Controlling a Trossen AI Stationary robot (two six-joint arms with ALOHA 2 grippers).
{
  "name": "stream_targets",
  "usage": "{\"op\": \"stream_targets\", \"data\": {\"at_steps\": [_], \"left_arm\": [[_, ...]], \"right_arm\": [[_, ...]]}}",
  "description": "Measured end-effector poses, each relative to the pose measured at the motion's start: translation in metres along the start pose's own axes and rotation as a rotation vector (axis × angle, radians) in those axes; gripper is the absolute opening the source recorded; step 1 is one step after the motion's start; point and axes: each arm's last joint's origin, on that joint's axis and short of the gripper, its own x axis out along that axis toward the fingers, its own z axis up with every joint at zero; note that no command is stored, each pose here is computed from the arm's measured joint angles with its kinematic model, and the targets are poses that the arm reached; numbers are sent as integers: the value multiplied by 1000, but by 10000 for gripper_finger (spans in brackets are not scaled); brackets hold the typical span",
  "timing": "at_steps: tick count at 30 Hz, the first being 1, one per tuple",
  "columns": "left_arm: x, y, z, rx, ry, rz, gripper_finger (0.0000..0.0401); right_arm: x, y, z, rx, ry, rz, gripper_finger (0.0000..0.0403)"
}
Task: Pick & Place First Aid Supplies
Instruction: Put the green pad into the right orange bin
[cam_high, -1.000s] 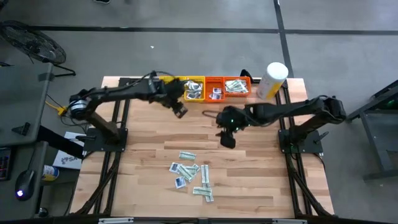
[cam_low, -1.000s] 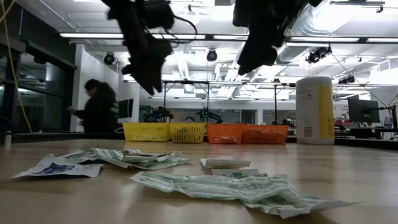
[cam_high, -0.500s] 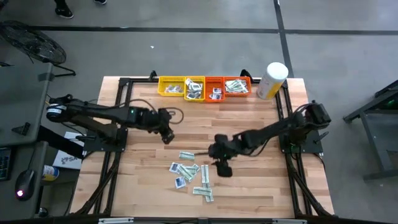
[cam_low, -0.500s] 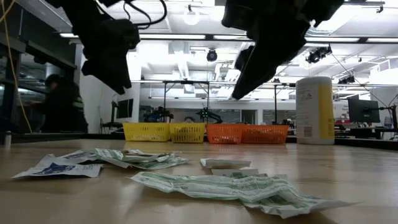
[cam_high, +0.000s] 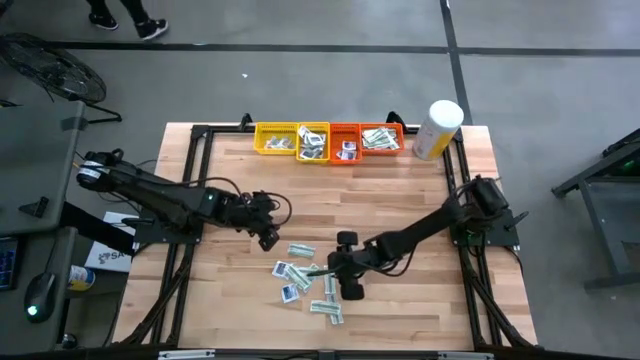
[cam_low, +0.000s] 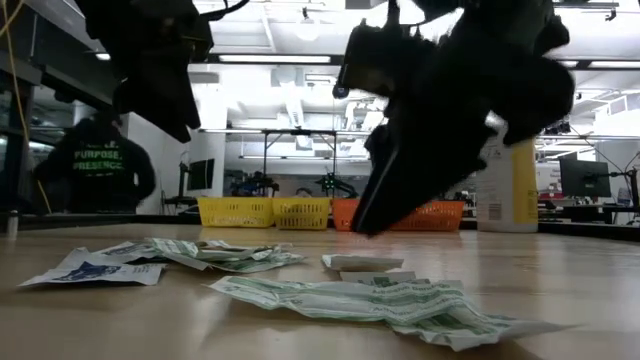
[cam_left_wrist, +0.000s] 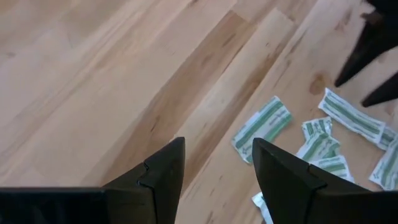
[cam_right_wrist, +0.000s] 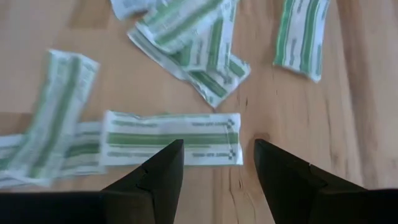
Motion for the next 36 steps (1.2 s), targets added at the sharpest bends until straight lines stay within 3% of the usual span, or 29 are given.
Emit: {"op": "stream_targets", "data": {"at_steps": [11, 21, 32, 36], "left_arm": [[-1, -3, -1, -54, -3, -16, 186], [-1, -3, -1, -72, 0, -15, 186], [-1, -3, -1, -94, 0, -15, 186], [-1, -3, -1, -94, 0, -16, 186]], "right_arm": [[26, 2, -10, 17, -7, -33, 166], [42, 1, -25, 87, 69, -85, 107], [42, 0, -27, 139, 84, -85, 11], [36, 0, -24, 146, 90, -64, 5]]}}
